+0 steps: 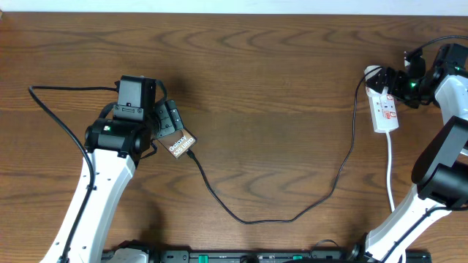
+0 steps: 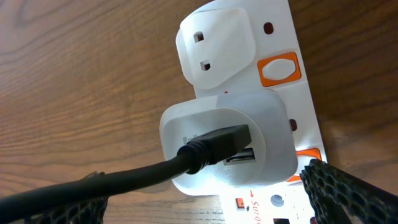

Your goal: Plug charger to phone and switch on socket

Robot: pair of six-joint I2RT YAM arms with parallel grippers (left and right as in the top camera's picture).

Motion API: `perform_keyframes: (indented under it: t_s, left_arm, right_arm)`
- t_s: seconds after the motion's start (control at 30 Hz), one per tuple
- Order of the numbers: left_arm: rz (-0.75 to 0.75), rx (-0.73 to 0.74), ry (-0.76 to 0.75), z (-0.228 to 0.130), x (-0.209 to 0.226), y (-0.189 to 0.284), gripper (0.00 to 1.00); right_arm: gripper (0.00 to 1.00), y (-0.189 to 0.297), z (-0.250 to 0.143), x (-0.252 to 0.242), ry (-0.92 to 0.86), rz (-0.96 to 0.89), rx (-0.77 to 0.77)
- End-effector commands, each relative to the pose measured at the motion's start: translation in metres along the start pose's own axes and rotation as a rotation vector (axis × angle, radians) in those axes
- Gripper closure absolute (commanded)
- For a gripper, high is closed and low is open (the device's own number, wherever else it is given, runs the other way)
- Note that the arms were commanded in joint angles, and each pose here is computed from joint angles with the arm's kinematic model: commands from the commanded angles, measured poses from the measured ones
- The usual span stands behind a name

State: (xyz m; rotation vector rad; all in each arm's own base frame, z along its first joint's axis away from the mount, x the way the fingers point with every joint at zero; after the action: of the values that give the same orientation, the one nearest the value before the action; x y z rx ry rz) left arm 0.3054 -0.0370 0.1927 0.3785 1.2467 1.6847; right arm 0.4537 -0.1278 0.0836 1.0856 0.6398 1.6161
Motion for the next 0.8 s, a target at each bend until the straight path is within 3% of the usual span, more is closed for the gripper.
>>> perform_keyframes:
  t_s: [0.0,0.77]
  left_arm:
    - [0.008,-0.018,0.003,0.0034,-0.0004,0.0032,0.1]
    - [0.009,-0.018,0.002,0.0035,-0.0004,0.0032,0.11]
  right_arm:
    - [0.01,-0.0035,-0.0045,-0.0035,0.0,0.002,0.014]
    - [0.01,-0.0111,-0.0133,-0.005,-0.02,0.013,0.048]
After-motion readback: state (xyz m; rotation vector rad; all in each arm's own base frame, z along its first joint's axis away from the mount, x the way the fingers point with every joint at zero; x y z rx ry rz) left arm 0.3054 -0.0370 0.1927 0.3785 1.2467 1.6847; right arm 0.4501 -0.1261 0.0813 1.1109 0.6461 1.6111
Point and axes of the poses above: each gripper's point midway between its finger pads, its own y axis back along the fingers, its own x axis along the line the jaws close on, z = x × y, the point moved 3 cm from there along y, back along the fingers, and after that the axes turned 14 degrees about y, right-handed, at the moved point
